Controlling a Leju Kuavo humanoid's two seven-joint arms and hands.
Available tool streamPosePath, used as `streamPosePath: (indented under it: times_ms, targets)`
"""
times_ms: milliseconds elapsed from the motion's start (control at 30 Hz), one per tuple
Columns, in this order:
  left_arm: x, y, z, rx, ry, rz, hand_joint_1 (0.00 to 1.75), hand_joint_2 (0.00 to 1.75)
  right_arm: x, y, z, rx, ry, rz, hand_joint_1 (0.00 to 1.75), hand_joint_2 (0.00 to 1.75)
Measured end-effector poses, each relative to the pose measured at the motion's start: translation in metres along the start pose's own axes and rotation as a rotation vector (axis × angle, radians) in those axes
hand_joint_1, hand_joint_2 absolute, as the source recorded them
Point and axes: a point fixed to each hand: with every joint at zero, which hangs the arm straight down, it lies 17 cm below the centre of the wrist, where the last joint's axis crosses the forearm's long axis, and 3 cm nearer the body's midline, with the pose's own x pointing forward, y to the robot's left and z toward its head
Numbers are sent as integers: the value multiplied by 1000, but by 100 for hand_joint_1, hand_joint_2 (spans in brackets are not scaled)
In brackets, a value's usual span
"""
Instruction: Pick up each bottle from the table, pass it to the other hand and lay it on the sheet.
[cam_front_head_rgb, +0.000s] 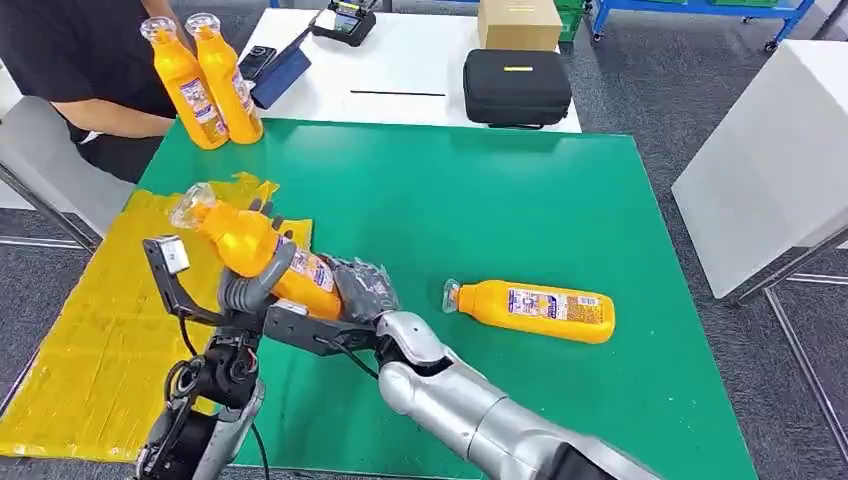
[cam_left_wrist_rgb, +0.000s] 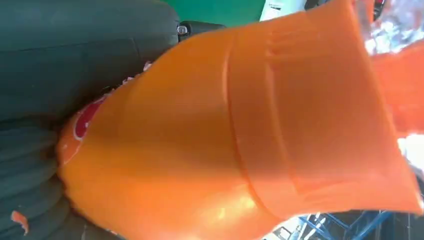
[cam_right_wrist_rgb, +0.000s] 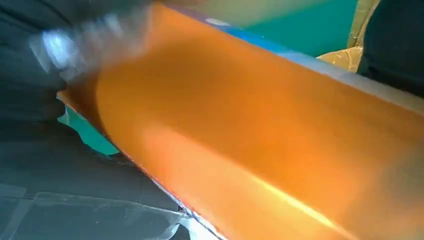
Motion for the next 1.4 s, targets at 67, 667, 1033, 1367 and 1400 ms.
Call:
streamPosePath:
  times_ms: [67,667,1033,1367,1400]
  targets:
    - [0,1,0,2,1,0,0,175,0,0,0,1,0,3,175,175]
    - [2,23,10,65,-32,-8,175,175,-2,0,-1,1,-22,74,175,175]
    - [34,21,4,70,-125,-108,175,175,8,-23,-4,-90,-54,58,0,0]
    - [87,94,18,309,-286,-814,175,175,-20,-83,24,-264,-65,-122,0,0]
    - [90,100,20,323,-292,-857,175,175,-25,-87,28,-277,-61,-135,0,0]
